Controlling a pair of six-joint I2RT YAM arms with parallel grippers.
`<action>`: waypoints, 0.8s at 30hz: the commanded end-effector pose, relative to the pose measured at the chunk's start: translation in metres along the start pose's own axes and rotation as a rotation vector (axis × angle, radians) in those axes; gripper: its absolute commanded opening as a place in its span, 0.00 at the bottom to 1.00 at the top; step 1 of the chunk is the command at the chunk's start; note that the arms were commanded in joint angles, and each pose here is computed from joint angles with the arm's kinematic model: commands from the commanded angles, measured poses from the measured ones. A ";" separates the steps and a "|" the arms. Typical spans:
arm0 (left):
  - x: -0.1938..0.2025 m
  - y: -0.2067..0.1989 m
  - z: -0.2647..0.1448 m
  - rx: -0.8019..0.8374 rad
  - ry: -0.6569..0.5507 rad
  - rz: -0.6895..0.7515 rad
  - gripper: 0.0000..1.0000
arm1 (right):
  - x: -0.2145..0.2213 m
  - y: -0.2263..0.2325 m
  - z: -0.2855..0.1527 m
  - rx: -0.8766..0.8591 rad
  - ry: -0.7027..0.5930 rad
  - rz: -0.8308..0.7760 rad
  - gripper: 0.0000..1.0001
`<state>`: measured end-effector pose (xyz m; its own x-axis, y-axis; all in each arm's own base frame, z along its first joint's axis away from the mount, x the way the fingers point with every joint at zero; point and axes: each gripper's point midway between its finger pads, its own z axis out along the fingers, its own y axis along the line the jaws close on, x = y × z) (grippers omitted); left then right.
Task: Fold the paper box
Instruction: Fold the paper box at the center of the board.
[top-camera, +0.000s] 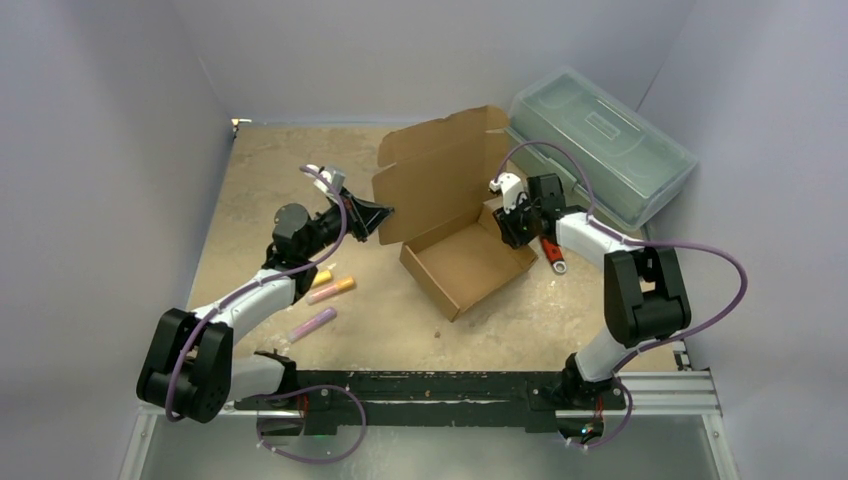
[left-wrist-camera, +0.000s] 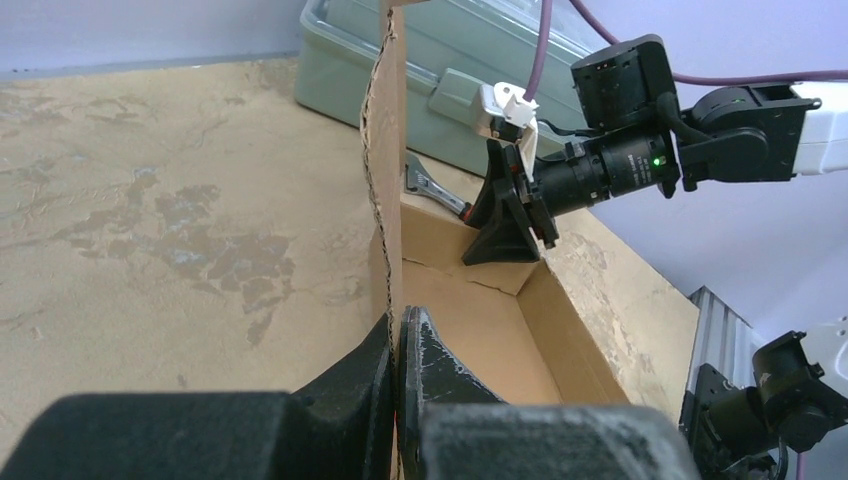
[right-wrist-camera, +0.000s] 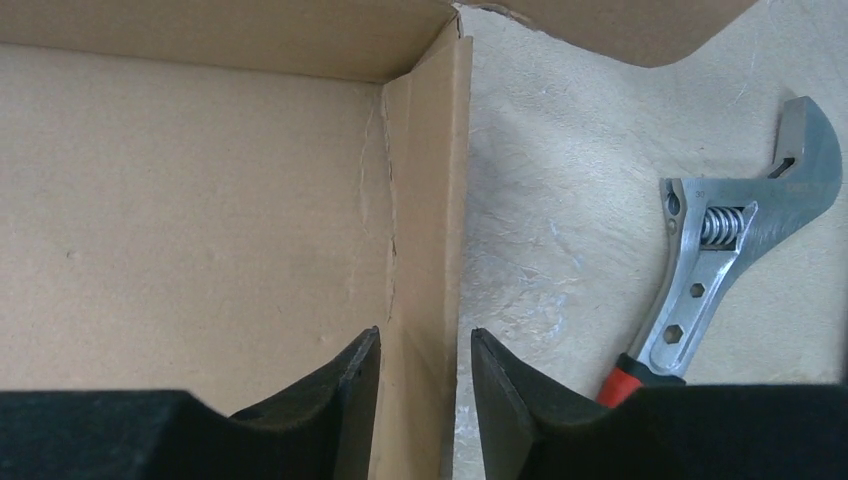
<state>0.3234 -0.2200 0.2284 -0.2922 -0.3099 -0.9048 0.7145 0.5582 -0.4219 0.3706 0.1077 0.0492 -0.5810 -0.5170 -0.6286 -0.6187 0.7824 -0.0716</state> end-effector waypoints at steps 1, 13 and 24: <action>-0.017 -0.007 0.002 0.014 -0.038 0.075 0.00 | -0.009 0.001 -0.013 -0.016 -0.024 -0.063 0.43; -0.018 -0.007 0.003 0.013 -0.036 0.081 0.00 | 0.008 0.006 -0.005 -0.057 0.049 -0.068 0.00; -0.018 -0.007 0.003 0.013 -0.035 0.082 0.00 | 0.003 0.009 -0.010 -0.065 0.015 -0.082 0.19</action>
<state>0.3244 -0.2182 0.2170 -0.3047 -0.2760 -0.9116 0.6998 0.5843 -0.4109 0.3579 0.1057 0.0452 -0.5790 -0.5598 -0.5928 -0.6642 0.7455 -0.0552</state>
